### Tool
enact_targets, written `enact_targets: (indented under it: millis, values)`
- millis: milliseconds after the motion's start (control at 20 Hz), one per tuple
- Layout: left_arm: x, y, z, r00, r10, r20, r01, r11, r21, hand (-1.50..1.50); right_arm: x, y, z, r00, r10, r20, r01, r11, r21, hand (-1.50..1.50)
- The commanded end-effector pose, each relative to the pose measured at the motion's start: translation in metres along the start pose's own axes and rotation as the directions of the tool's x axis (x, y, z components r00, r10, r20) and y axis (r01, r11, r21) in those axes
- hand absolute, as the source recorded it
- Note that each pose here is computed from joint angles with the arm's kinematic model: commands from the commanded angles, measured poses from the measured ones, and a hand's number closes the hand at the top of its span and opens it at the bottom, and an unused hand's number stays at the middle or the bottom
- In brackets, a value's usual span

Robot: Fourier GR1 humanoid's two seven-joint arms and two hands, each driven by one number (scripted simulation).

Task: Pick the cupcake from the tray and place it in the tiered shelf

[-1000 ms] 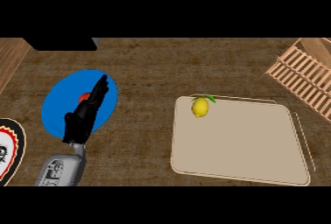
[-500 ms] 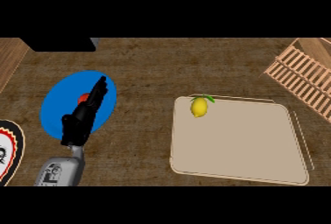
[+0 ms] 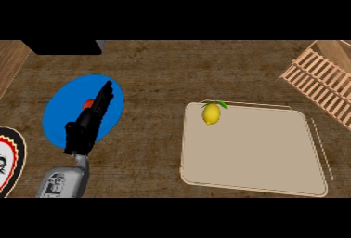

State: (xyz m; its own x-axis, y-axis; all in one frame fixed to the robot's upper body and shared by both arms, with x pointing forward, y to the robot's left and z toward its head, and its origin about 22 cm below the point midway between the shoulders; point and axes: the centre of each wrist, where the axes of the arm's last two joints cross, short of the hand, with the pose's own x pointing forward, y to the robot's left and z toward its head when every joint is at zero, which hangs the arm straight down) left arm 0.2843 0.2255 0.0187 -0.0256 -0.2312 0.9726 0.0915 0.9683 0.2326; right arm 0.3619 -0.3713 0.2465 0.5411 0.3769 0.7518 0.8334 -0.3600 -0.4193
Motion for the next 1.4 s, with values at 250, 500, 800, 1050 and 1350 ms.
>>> enact_targets:
  millis: [250, 500, 800, 1050, 1350]
  values:
    - [0.001, -0.001, -0.007, 1.0, -0.01, -0.015, 0.009, 1.0, -0.01, 0.0, 0.028, -0.04, -0.026, 0.961, -0.27, -0.062, 0.261, 0.957, -0.126, -1.5]
    - [-0.005, 0.016, 0.003, 1.0, 0.004, -0.024, -0.004, 1.0, 0.006, 0.0, 0.031, -0.097, -0.05, 0.927, -0.356, -0.117, 0.319, 0.914, -0.25, -1.5]
    - [-0.002, 0.011, -0.001, 1.0, 0.012, -0.026, -0.011, 0.999, 0.037, 0.0, 0.014, -0.152, -0.039, 0.892, -0.324, -0.317, 0.254, 0.936, -0.243, -1.5]
    - [-0.012, 0.015, 0.01, 0.999, 0.001, -0.041, 0.001, 0.999, 0.042, 0.0, -0.026, -0.193, -0.023, 0.908, -0.221, -0.355, 0.161, 0.968, -0.192, -1.5]
    - [-0.008, 0.022, 0.015, 0.999, -0.001, -0.048, 0.004, 0.998, 0.057, 0.0, -0.069, -0.25, 0.0, 0.934, -0.125, -0.336, 0.1, 0.991, -0.09, -1.5]
